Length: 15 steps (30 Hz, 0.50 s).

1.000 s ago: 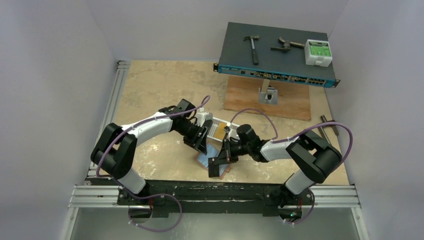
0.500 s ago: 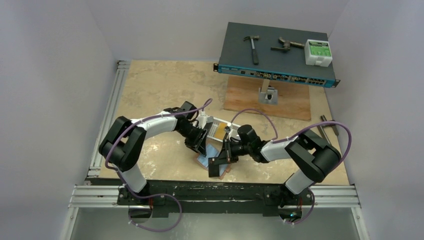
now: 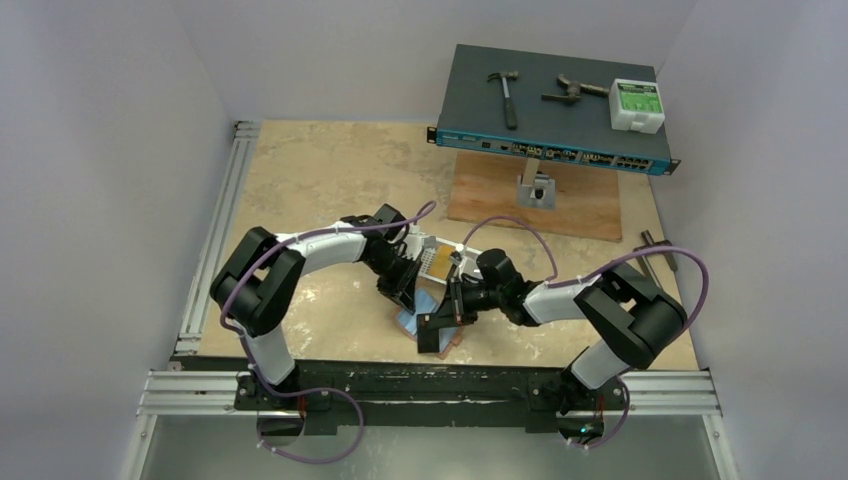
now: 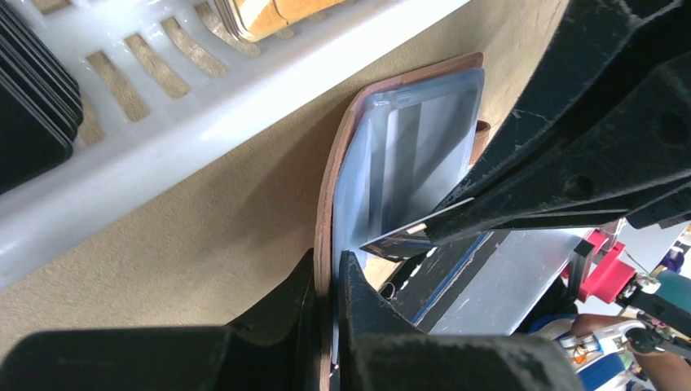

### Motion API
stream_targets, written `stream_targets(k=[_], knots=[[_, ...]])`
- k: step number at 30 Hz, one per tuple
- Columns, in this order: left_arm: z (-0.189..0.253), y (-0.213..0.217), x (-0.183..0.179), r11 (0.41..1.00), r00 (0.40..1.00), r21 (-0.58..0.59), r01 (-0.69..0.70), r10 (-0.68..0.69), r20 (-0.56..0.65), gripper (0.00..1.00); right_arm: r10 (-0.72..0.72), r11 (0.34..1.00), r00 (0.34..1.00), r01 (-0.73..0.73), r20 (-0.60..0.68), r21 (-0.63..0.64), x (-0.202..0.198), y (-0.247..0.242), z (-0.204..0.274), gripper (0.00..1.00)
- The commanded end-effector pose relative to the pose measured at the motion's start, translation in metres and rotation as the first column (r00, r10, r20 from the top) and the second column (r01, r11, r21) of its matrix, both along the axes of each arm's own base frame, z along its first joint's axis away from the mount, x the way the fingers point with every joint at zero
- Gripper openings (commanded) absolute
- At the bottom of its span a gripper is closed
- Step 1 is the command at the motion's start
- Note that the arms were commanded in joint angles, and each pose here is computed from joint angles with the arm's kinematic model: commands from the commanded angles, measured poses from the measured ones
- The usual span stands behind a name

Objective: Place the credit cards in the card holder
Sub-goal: Pick up the card holder from the center of the board.

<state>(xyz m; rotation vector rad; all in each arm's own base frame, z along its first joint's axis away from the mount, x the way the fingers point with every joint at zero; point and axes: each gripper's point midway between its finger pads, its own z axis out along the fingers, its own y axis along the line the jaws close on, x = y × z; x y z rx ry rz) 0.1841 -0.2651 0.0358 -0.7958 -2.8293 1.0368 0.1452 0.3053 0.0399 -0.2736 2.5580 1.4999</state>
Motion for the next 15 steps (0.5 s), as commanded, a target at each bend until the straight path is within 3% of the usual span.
stream_targets(k=[1, 15], knots=[[0.006, -0.008, 0.012, 1.0, 0.999, -0.023, -0.003, 0.004, 0.032, 0.0, 0.028, 0.998, 0.998, -0.03, 0.056, 0.047, 0.001, 0.003, 0.016, 0.0], [0.044, -0.004, 0.003, 0.989, 0.999, -0.146, 0.035, -0.031, 0.027, 0.0, 0.031, 0.996, 0.991, -0.042, 0.128, 0.078, 0.019, 0.008, 0.052, 0.0]])
